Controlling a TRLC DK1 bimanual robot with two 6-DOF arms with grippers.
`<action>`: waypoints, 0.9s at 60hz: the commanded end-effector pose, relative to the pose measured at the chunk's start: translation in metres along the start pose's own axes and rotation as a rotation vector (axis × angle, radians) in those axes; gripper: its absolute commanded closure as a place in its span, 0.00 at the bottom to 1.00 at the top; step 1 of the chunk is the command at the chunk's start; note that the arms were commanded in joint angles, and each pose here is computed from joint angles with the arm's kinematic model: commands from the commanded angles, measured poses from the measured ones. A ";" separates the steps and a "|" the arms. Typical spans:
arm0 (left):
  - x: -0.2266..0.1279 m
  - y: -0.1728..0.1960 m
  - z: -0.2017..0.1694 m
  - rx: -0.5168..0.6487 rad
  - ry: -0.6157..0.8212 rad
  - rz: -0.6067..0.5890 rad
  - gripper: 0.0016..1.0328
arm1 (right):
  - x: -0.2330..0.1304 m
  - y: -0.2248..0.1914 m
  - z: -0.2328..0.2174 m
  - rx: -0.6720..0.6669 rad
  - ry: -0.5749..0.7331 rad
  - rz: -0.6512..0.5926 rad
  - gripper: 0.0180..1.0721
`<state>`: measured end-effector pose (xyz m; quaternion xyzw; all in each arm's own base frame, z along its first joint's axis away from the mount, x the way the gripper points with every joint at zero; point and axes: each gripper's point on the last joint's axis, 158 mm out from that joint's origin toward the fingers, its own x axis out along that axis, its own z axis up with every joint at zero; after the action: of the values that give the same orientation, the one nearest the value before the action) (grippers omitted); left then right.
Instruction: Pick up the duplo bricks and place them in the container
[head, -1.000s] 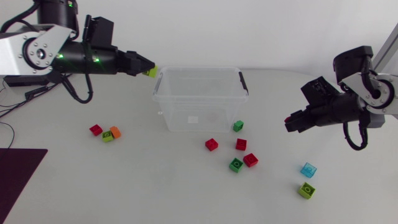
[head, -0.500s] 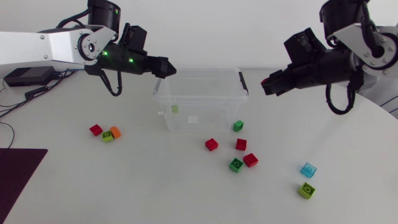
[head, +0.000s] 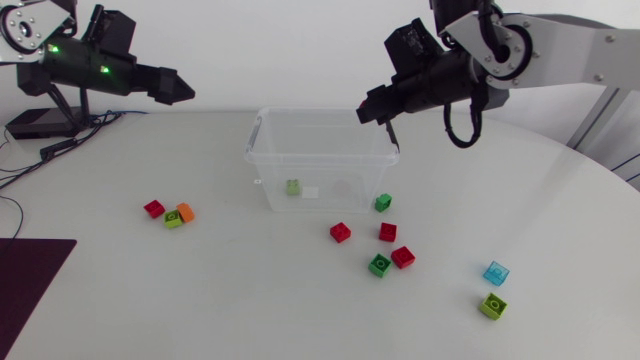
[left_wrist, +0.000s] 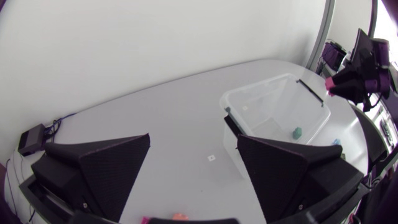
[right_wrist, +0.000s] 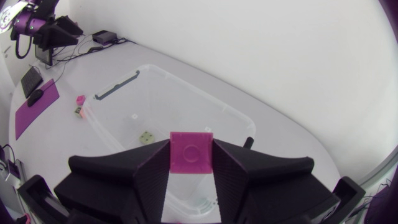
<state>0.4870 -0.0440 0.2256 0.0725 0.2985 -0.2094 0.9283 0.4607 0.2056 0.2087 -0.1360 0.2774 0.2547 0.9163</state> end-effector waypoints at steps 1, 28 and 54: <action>-0.005 0.013 -0.030 0.050 0.052 0.012 0.05 | 0.016 0.001 0.007 0.029 -0.010 0.002 0.77; 0.015 0.072 -0.149 0.169 0.290 0.011 0.05 | 0.041 0.006 0.018 -0.005 -0.026 -0.038 0.09; 0.034 0.104 -0.211 0.237 0.486 -0.062 0.07 | -0.061 0.008 -0.033 -0.029 -0.016 -0.053 0.07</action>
<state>0.4439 0.0823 0.0425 0.2023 0.4820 -0.2372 0.8188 0.4112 0.1879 0.2341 -0.1411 0.2425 0.2370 0.9301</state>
